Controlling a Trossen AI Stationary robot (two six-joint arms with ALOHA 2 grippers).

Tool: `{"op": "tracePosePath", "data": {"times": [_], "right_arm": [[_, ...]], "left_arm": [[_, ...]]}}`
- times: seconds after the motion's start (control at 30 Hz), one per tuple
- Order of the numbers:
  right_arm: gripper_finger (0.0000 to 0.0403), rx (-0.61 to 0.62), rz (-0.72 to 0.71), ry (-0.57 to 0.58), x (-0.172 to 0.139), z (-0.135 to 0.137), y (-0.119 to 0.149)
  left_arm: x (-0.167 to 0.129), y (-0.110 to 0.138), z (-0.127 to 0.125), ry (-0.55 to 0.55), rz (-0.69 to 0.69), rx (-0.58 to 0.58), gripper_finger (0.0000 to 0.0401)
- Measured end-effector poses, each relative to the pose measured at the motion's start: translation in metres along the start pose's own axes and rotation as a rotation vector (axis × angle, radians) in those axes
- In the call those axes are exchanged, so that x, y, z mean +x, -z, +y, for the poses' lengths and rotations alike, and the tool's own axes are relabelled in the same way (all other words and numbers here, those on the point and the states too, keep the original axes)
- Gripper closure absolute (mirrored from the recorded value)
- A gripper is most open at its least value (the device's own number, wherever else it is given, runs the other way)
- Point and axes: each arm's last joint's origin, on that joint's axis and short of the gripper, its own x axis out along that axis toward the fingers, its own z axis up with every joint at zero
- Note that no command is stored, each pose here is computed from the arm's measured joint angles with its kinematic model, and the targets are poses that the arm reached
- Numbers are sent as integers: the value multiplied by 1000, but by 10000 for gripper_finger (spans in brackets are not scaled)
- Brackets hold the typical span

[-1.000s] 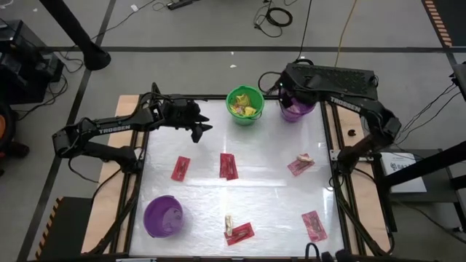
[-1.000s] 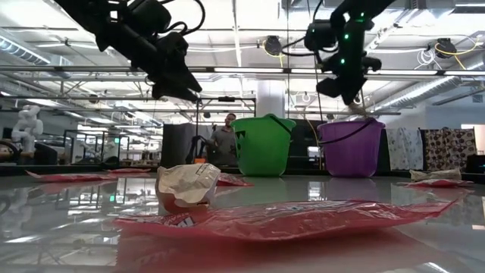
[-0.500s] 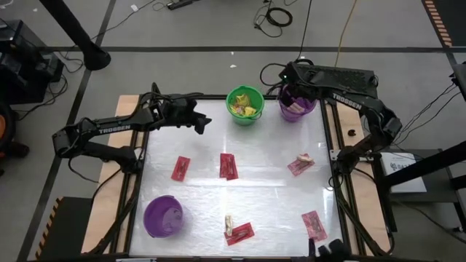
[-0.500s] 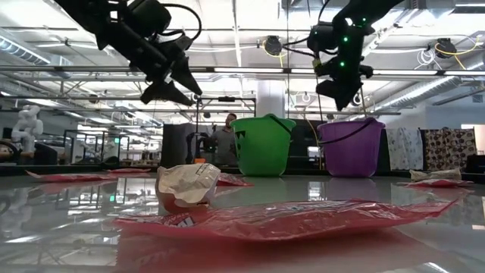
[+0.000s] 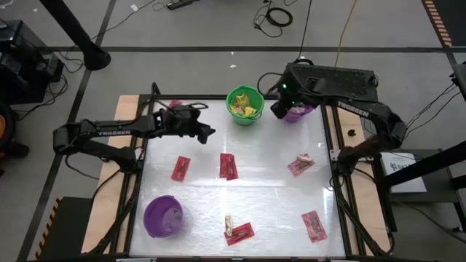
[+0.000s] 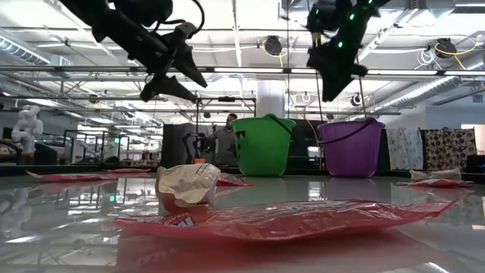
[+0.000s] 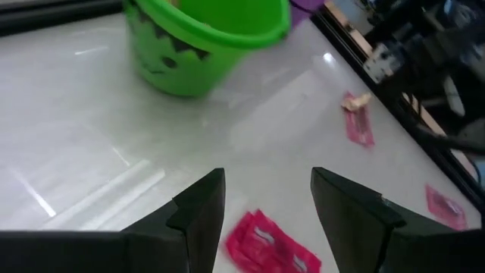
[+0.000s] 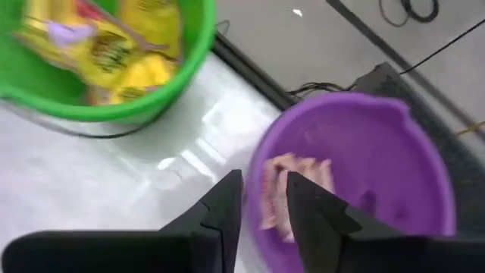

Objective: Sort candy by brand, put in halloween buckets
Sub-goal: Put the light brown chocolate bar into the top violet bucket

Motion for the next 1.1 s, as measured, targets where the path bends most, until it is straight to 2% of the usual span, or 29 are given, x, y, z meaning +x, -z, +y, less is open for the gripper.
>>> {"op": "tracePosePath", "data": {"times": [0.2,0.37,0.5,0.63,0.83,0.97,1.1], "right_arm": [[308,136,41,-62,-34,26,24],[308,188,134,-82,-51,54,48],[308,254,185,-160,-61,86,64],[308,294,178,-245,-71,121,80],[308,187,83,-486,-82,188,99],[308,16,-26,-661,-83,238,116],[308,-211,-89,-824,-72,287,141]], "left_arm": [[0,15,-18,70,60,127,198],[-3,34,-34,168,163,253,198],[-7,52,-43,191,254,365,198],[-11,64,-51,228,291,454,198],[-14,72,-60,270,304,500,198],[-16,77,-64,290,314,516,198],[-18,82,-68,310,327,528,198]]}}
